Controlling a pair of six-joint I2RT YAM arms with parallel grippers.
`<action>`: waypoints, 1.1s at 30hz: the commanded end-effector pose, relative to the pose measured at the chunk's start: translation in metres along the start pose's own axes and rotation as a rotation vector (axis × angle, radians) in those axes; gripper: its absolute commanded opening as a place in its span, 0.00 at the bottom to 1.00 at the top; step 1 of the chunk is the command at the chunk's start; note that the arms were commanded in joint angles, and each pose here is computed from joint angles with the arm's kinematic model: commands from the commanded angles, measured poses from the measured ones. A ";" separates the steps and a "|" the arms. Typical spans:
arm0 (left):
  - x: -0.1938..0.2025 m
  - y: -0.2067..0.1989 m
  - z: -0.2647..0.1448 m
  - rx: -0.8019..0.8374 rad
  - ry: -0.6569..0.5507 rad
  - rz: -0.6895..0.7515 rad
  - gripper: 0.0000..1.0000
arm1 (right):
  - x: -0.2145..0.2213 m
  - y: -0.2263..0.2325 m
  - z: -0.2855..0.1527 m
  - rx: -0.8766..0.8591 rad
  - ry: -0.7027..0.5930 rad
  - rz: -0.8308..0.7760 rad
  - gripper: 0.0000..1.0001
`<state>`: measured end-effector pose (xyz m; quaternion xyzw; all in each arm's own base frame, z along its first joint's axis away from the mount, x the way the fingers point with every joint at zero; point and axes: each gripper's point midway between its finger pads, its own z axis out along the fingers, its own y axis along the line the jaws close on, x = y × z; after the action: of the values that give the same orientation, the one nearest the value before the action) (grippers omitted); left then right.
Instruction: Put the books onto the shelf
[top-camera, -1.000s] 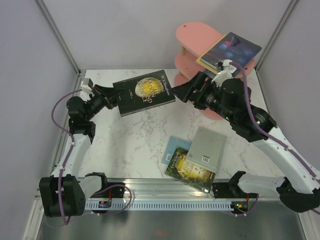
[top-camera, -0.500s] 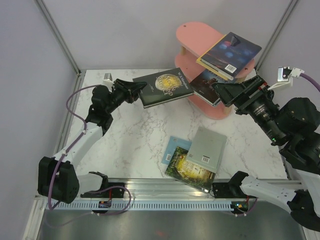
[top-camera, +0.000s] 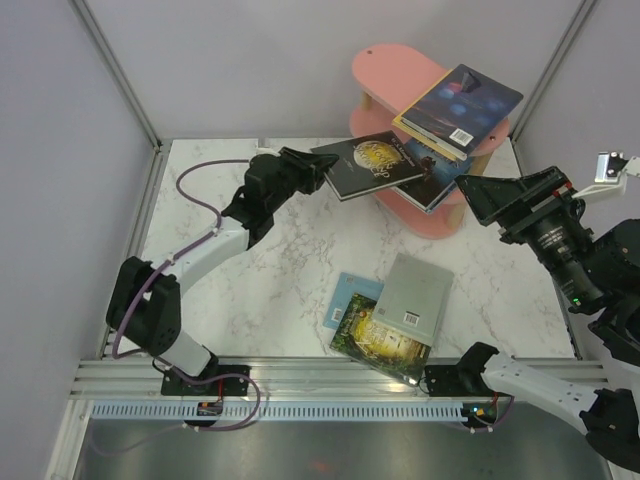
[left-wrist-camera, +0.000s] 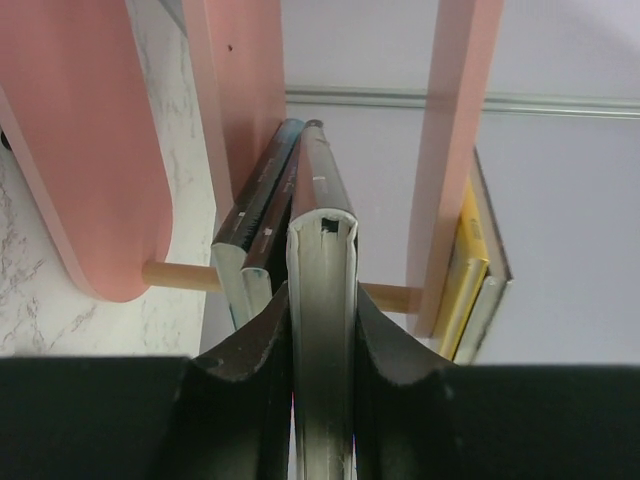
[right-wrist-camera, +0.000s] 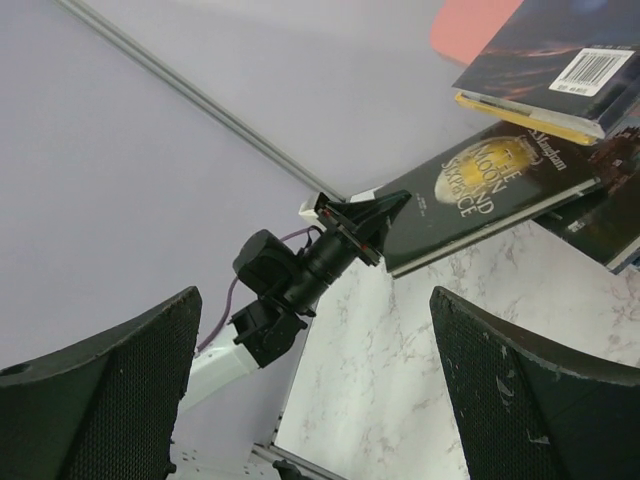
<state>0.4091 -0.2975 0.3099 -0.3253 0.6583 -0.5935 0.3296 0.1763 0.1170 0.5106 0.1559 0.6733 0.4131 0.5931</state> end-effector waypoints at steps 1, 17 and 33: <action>0.009 -0.075 0.006 0.197 -0.101 -0.020 0.02 | -0.017 -0.001 -0.011 0.014 -0.053 0.006 0.98; 0.068 -0.074 0.071 0.129 -0.310 -0.048 0.02 | -0.032 -0.015 -0.034 0.058 -0.096 0.013 0.98; 0.082 -0.049 0.091 0.049 -0.353 -0.056 0.02 | -0.031 -0.024 -0.042 0.078 -0.094 0.013 0.98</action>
<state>0.4337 -0.4178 0.3059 -0.4220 0.6172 -0.5121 0.4227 0.1544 0.0723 0.5090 0.1944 0.6641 0.3856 0.6103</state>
